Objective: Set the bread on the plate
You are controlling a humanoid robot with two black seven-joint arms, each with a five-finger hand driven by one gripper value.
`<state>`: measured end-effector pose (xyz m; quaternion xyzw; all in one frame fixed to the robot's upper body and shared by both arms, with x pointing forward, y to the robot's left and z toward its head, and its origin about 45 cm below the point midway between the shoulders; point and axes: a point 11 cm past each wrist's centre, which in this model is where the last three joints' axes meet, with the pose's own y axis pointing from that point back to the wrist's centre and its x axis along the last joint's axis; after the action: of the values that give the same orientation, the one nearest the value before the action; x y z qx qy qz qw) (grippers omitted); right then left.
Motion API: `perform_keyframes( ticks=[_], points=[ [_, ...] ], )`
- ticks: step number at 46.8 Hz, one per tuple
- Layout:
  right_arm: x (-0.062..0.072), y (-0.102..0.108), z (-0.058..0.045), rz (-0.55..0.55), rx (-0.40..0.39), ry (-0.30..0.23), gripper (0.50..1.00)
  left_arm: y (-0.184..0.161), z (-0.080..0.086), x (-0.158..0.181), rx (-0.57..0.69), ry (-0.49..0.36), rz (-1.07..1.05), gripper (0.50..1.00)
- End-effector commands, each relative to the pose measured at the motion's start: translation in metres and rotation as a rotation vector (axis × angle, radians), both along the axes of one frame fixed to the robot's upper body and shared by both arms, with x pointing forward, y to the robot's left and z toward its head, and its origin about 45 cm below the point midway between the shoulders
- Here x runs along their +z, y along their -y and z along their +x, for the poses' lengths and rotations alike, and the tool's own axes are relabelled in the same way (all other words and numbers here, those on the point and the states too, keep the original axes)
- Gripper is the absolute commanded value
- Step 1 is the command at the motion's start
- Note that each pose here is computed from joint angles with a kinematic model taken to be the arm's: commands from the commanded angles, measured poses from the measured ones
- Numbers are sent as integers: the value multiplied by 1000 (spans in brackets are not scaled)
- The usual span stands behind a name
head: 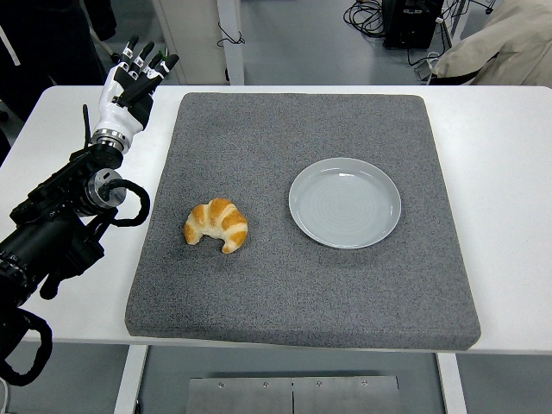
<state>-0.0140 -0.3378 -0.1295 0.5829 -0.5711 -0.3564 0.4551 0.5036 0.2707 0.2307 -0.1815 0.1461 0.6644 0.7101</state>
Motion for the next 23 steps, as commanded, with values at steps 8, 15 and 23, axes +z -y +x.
perform_keyframes(
  ticks=[8, 15, 23],
  points=[
    [0, 0, 0, 0, 0, 0, 1000, -1, 0, 1, 4, 0, -9, 971],
    [0, 0, 0, 0, 0, 0, 1000, 0, 0, 1, 2, 1, -7, 971],
    [0, 0, 0, 0, 0, 0, 1000, 0, 0, -1, -1, -5, 6, 971]
  ],
)
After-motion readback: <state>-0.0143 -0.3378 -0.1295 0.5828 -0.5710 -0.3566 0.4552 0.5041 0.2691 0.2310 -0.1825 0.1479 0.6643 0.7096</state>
